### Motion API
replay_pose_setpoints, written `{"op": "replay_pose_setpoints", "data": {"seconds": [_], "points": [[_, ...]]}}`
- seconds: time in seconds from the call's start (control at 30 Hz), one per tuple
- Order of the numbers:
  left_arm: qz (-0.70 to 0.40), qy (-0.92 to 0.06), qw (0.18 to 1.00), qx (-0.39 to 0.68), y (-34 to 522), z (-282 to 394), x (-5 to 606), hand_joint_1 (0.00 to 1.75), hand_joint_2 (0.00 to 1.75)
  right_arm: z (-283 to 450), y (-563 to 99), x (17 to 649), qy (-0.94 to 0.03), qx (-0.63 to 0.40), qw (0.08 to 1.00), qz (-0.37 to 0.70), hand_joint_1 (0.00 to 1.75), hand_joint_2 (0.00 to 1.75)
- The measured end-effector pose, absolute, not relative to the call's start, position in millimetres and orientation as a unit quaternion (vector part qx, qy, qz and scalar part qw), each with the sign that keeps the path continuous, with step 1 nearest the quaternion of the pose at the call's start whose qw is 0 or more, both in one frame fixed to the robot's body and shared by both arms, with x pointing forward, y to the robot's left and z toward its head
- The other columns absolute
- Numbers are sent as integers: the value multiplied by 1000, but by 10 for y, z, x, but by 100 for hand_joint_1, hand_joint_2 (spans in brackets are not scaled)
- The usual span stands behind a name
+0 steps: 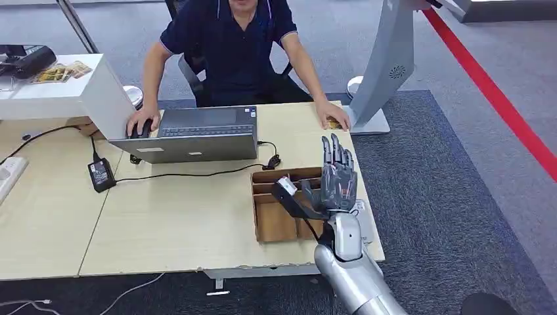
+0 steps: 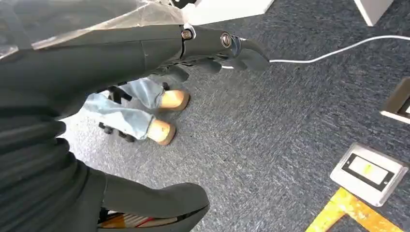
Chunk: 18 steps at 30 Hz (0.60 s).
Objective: Pass the card to the sensor for recognition and then transmit it.
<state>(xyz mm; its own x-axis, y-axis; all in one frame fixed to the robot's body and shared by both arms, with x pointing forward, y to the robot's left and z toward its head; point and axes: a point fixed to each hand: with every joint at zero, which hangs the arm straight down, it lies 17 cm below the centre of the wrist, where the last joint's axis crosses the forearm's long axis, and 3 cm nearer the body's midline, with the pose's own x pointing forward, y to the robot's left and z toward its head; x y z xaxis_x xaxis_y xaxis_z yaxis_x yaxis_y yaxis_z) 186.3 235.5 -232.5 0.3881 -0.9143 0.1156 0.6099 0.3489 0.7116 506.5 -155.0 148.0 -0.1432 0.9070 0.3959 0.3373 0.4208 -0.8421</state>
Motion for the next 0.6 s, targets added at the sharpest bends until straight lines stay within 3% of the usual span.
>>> {"op": "replay_pose_setpoints", "data": {"seconds": [0.6], "points": [[-489,-259,779,294,2353,-2325,1865,0,175,1381,-1651,5073,-682,-452,492,297,0,175]]}}
